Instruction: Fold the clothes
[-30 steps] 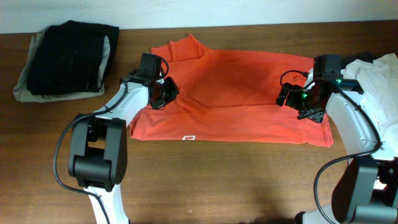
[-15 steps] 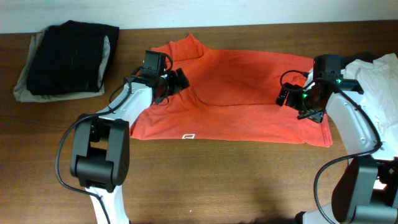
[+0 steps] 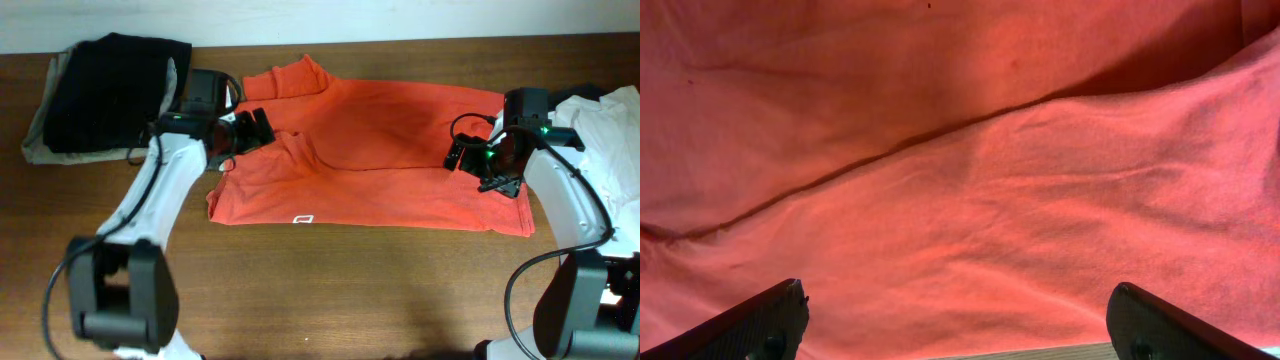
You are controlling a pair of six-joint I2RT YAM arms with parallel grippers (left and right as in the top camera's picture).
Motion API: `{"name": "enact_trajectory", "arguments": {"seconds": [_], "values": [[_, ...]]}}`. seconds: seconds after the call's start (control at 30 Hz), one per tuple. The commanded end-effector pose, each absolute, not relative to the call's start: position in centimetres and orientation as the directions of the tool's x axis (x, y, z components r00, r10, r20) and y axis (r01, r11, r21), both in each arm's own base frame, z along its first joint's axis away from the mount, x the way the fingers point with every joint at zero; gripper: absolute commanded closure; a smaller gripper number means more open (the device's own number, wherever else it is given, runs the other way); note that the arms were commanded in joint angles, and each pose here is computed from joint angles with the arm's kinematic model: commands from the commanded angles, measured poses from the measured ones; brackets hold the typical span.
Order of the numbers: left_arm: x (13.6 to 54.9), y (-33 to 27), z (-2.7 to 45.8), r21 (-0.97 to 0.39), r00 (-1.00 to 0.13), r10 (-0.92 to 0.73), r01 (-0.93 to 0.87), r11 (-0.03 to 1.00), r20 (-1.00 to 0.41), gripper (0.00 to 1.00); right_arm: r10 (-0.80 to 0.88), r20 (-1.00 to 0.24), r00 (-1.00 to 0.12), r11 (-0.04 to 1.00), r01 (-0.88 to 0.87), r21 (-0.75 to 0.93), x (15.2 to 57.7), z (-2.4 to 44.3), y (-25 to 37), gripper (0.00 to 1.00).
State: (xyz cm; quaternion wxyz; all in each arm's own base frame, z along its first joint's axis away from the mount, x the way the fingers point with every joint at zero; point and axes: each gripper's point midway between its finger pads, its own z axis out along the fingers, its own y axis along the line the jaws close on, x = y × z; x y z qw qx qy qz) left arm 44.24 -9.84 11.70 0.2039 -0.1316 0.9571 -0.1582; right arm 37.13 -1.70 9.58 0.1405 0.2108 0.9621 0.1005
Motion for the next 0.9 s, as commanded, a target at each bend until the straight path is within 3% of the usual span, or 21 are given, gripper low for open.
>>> {"name": "enact_trajectory", "arguments": {"seconds": [0.0, 0.07, 0.1, 0.17, 0.23, 0.27, 0.43, 0.6, 0.67, 0.87], "values": [[42.1, -10.3, 11.6, -0.314, -0.924, -0.223, -0.121, 0.942, -0.312, 0.11, 0.422, -0.223, -0.879, 0.899, 0.373, 0.231, 36.9, 9.1, -1.7, 0.01], [40.5, -10.7, 9.9, -0.29, -0.95, -0.202, -0.128, 0.948, -0.239, 0.6, 0.423, -0.219, -0.879, 0.9, 0.378, 0.218, 36.7, 9.0, -1.9, 0.05], [39.9, -11.2, 8.9, -0.277, -0.962, -0.175, -0.113, 0.954, -0.211, 0.8, 0.424, -0.21, -0.881, 0.9, 0.382, 0.21, 36.4, 8.9, -1.9, 0.21], [39.4, -11.8, 7.6, -0.26, -0.972, -0.144, -0.092, 0.961, -0.186, 0.99, 0.424, -0.193, -0.885, 0.9, 0.388, 0.198, 35.9, 8.8, -2.0, 0.52], [39.2, -12.3, 6.8, -0.254, -0.977, -0.132, -0.086, 0.963, -0.167, 0.99, 0.426, -0.184, -0.886, 0.902, 0.399, 0.166, 35.4, 8.6, -2.4, 0.79], [39.2, -12.3, 6.2, -0.244, -0.979, -0.127, -0.086, 0.966, -0.158, 0.99, 0.427, -0.184, -0.885, 0.903, 0.409, 0.131, 35.1, 8.5, -3.0, 0.84], [38.1, -10.9, 3.7, -0.173, -0.987, -0.139, -0.124, 0.977, -0.078, 0.99, 0.527, -0.193, -0.828, 0.841, 0.54, -0.018, 33.5, 8.2, -5.9, 0.89], [36.9, -10.3, 1.4, -0.135, -0.99, -0.14, -0.137, 0.981, -0.013, 0.99, 0.55, -0.167, -0.819, 0.826, 0.562, -0.037, 32.3, 7.1, -6.4, 0.9], [36.5, -10.0, 0.6, -0.115, -0.99, -0.14, -0.14, 0.983, 0.009, 1.0, 0.567, -0.157, -0.808, 0.814, 0.58, -0.045, 31.7, 6.3, -6.9, 0.96], [36.2, -9.4, -0.6, -0.076, -0.989, -0.142, -0.144, 0.987, 0.029, 0.99, 0.63, -0.145, -0.763, 0.77, 0.638, -0.018, 30.9, 4.7, -7.9, 0.96]]}}
